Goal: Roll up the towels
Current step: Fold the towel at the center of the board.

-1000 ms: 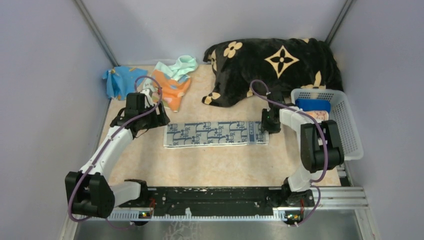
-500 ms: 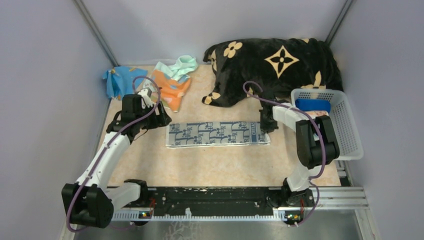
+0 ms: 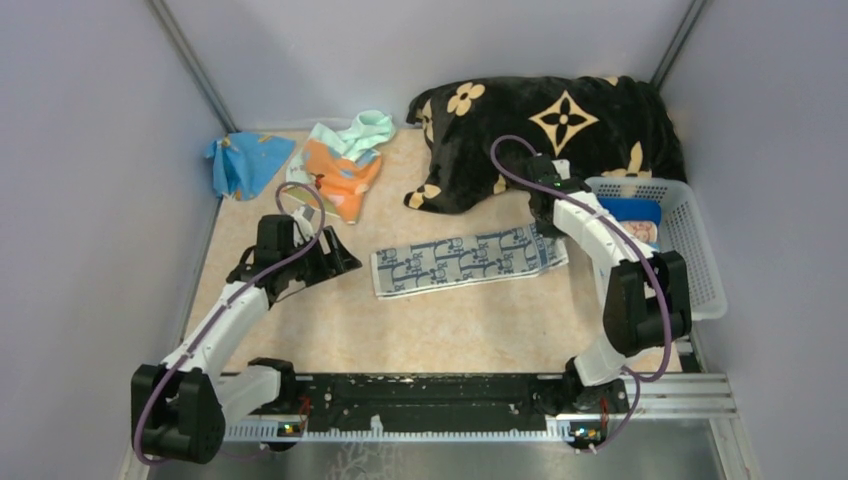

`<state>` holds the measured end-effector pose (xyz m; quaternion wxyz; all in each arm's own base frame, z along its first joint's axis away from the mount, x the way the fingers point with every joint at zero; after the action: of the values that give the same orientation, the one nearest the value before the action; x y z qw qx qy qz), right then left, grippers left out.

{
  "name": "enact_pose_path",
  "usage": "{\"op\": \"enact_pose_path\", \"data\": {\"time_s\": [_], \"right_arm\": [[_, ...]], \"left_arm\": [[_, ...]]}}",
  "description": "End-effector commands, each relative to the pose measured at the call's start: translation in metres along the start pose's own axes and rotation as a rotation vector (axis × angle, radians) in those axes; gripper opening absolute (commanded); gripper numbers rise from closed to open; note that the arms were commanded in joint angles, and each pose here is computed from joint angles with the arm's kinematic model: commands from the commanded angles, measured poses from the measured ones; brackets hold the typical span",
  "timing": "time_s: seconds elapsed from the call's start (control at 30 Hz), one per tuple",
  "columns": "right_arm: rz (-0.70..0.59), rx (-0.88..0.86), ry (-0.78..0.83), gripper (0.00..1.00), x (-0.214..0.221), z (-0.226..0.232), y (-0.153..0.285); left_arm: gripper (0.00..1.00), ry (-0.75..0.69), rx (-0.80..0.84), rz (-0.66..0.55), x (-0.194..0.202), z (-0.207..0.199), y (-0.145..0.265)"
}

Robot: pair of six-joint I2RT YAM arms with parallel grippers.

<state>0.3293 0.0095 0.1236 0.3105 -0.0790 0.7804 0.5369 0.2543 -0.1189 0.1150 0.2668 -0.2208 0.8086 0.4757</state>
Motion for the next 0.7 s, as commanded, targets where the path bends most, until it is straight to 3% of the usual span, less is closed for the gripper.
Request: {"op": "enact_pose_path", "data": {"time_s": [0.0, 0.27, 0.4, 0.67], "right_arm": [[-0.021, -0.216, 0.066, 0.00, -0.001, 0.041, 0.040], [0.022, -0.767, 0.132, 0.00, 0.023, 0.166, 0.121], [0.047, -0.897, 0.157, 0.00, 0.030, 0.208, 0.146], [0.123, -1.001, 0.219, 0.00, 0.061, 0.273, 0.165]], "left_arm": [[0.82, 0.037, 0.089, -0.039, -0.007, -0.014, -0.009], [0.82, 0.110, 0.121, -0.006, 0.006, -0.012, -0.031], [0.78, 0.138, 0.136, 0.017, 0.011, -0.013, -0.042], [0.58, 0.172, 0.152, 0.069, 0.024, -0.011, -0.064]]}}
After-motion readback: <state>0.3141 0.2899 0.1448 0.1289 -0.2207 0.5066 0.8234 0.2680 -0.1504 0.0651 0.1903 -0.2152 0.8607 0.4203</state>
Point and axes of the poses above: each gripper's point midway between its finger pads, its own y axis back along the fingers, its own z axis along the line the jaws close on, x = y × z, the point moved 1 cm from there along y, back along the fingers, and after that the axes turned 14 degrees about -y, right-handed, at the moved point
